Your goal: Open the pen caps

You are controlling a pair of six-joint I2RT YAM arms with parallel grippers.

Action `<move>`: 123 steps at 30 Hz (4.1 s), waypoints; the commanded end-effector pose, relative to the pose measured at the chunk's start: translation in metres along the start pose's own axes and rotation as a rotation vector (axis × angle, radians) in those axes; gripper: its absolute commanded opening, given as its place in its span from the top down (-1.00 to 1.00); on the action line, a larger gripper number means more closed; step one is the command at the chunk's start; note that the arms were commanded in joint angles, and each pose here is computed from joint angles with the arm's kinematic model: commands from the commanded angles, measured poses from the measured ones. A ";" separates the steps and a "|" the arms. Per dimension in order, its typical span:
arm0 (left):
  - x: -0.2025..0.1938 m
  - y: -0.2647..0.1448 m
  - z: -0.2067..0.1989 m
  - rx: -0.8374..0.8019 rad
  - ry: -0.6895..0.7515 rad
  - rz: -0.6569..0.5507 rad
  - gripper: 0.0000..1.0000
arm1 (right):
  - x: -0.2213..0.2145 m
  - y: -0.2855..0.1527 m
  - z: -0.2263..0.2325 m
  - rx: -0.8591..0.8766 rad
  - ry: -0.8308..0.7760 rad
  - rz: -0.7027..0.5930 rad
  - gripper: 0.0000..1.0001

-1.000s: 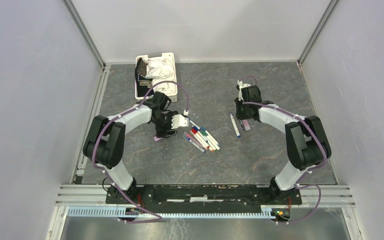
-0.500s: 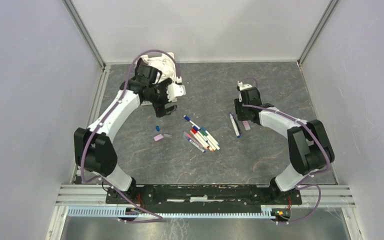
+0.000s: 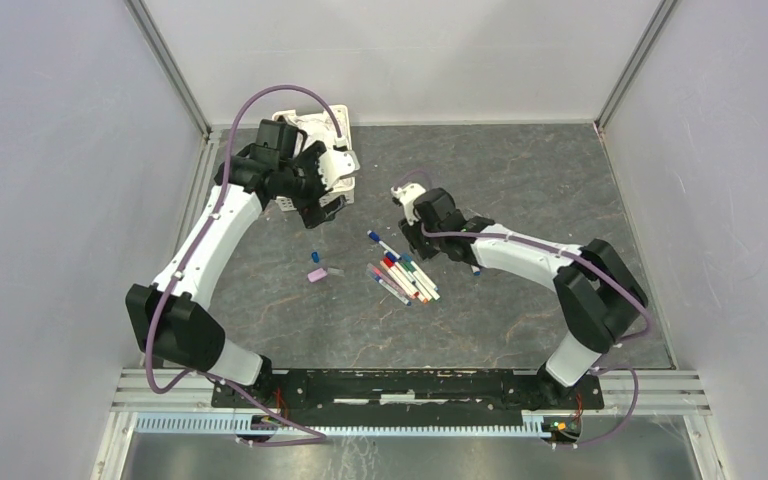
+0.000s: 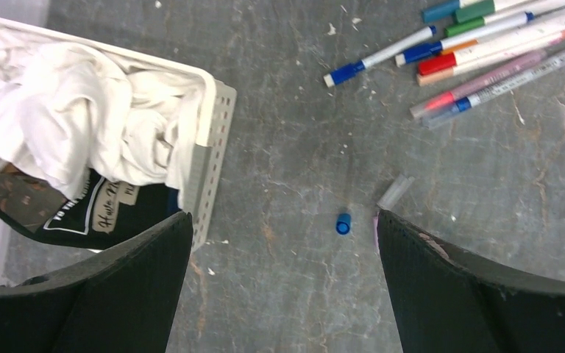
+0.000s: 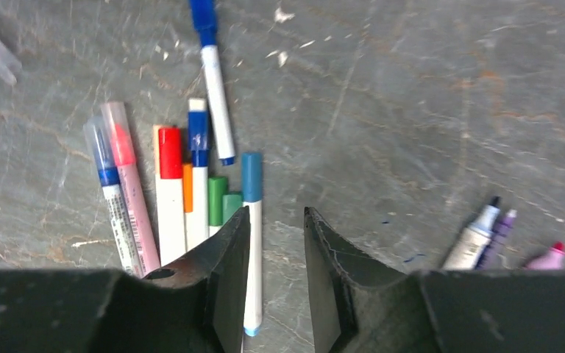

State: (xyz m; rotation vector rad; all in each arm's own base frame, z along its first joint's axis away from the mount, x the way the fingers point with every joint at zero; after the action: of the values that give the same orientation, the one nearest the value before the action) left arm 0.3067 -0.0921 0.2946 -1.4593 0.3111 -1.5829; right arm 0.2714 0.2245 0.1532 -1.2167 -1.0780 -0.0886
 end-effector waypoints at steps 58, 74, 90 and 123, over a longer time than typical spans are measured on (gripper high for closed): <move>-0.009 -0.013 -0.026 -0.194 -0.038 0.056 -1.00 | -0.088 -0.003 0.011 0.048 -0.020 0.158 0.28; -0.035 0.015 -0.055 -0.440 -0.005 0.014 -1.00 | -0.069 -0.005 -0.004 0.164 0.013 0.127 1.00; -0.021 0.032 -0.079 -0.528 0.154 -0.134 -1.00 | 0.013 -0.049 0.035 0.856 0.082 -0.051 1.00; -0.025 0.057 -0.120 -0.620 0.379 -0.061 0.91 | 0.013 -0.024 0.061 1.047 0.190 0.015 0.50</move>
State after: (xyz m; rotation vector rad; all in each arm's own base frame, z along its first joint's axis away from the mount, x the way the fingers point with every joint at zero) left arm 0.2239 -0.1487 0.1977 -1.6859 1.0680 -1.8007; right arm 0.2185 0.2604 0.1661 -0.3132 -0.7341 0.3593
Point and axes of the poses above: each gripper's point midway between its finger pads, its own y axis out along the fingers, its own z axis along the line the jaws close on, x = y × z, the point moved 10 cm from there along -y, back along the fingers, and after that the axes turned 2 degrees about -y, right-handed, at the moved point
